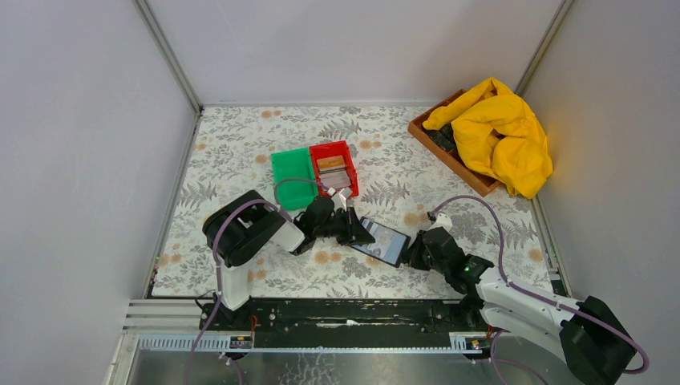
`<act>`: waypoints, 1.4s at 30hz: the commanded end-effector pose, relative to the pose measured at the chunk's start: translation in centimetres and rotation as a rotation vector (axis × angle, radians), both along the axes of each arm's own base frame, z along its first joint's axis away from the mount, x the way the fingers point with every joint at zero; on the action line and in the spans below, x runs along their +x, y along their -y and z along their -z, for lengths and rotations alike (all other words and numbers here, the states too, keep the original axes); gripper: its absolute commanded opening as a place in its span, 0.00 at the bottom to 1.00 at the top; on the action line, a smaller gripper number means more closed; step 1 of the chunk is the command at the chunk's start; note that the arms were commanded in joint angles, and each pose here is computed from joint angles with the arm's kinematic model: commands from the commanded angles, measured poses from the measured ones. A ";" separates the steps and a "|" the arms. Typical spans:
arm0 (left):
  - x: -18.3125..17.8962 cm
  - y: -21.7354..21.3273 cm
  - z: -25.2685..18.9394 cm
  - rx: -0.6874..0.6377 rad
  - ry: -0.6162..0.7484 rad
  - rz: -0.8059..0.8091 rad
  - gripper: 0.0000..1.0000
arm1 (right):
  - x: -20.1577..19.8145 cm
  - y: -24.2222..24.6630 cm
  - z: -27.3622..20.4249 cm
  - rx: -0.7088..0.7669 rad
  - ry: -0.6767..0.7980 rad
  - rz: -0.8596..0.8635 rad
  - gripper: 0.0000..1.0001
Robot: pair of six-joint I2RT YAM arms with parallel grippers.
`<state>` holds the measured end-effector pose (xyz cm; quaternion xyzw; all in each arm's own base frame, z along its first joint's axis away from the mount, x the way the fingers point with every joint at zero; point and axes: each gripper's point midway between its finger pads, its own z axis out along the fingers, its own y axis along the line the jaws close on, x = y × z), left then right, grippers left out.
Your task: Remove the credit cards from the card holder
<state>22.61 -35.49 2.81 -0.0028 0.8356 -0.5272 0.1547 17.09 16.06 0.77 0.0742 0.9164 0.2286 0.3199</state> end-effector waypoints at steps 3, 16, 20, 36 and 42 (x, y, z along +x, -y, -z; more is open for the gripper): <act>0.3 -0.5 0.5 0.010 0.010 -0.013 0.18 | -0.9 0.8 1.1 -0.054 -0.044 -0.019 0.00; 0.1 -0.7 0.1 0.002 0.019 -0.004 0.00 | -0.9 0.8 1.1 -0.052 -0.045 -0.018 0.00; 0.3 -1.3 -0.5 -0.002 0.042 -0.012 0.00 | -0.9 0.8 1.1 -0.051 -0.045 -0.018 0.00; 1.3 -4.5 -2.7 0.055 0.122 -0.082 0.00 | -0.9 0.8 1.1 -0.050 -0.044 -0.016 0.00; 1.7 -5.4 -5.3 0.069 0.193 -0.111 0.00 | -0.9 0.7 0.9 -0.045 -0.037 -0.021 0.00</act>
